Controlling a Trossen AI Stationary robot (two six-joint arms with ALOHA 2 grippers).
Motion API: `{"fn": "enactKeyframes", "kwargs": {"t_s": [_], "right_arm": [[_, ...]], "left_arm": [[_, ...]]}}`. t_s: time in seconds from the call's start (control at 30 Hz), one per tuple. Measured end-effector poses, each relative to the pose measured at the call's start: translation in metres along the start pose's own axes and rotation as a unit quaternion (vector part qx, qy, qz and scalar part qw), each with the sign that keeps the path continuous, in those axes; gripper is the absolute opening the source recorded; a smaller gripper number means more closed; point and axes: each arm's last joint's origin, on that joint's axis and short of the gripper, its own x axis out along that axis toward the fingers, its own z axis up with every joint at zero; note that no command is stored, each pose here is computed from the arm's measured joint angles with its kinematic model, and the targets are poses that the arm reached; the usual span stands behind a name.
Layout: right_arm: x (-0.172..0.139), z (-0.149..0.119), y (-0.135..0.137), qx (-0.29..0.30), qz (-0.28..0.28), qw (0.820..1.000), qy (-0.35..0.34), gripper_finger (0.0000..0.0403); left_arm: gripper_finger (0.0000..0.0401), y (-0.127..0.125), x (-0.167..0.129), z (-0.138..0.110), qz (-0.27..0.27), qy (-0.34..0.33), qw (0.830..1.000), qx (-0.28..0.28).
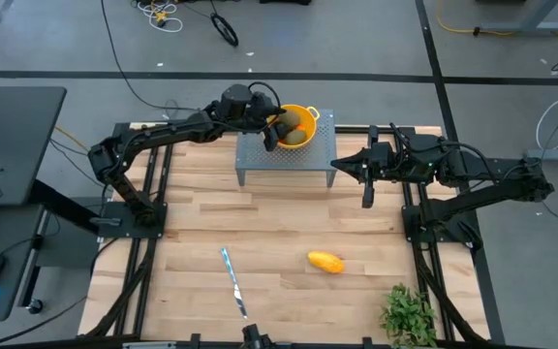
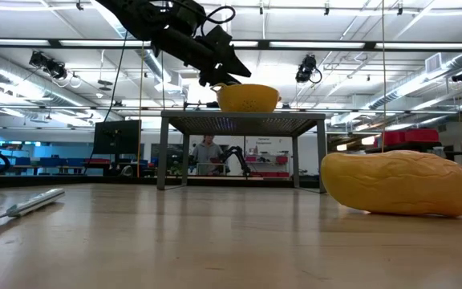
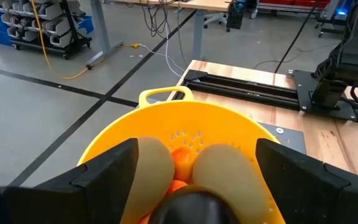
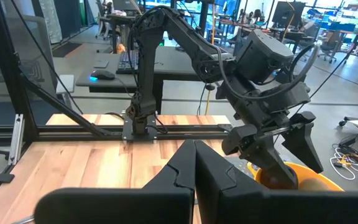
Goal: Pick & Place Fruit
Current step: Put the mango into the yellow colander bowl on the shelf
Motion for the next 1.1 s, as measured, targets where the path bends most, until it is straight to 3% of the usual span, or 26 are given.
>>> {"fn": "enactKeyframes", "kwargs": {"t_s": [0.5, 0.87, 1.1], "right_arm": [[0.0, 0.0, 0.0, 0.0, 0.0, 1.0, 0.001, 0.0003], [0.0, -0.002, -0.001, -0.003, -0.014, 1.0, 0.013, 0.0003], [0.0, -0.002, -0.001, -0.002, -0.016, 1.0, 0.012, 0.0003]], "left_arm": [[0.0328, -0.003, -0.018, 0.016, 0.008, -0.023, 1.0, 0.003], [0.0233, -0.026, -0.03, 0.028, -0.032, -0.036, 0.999, -0.02], [0.0193, -0.043, -0.045, 0.04, -0.054, -0.057, 0.997, -0.021]]}}
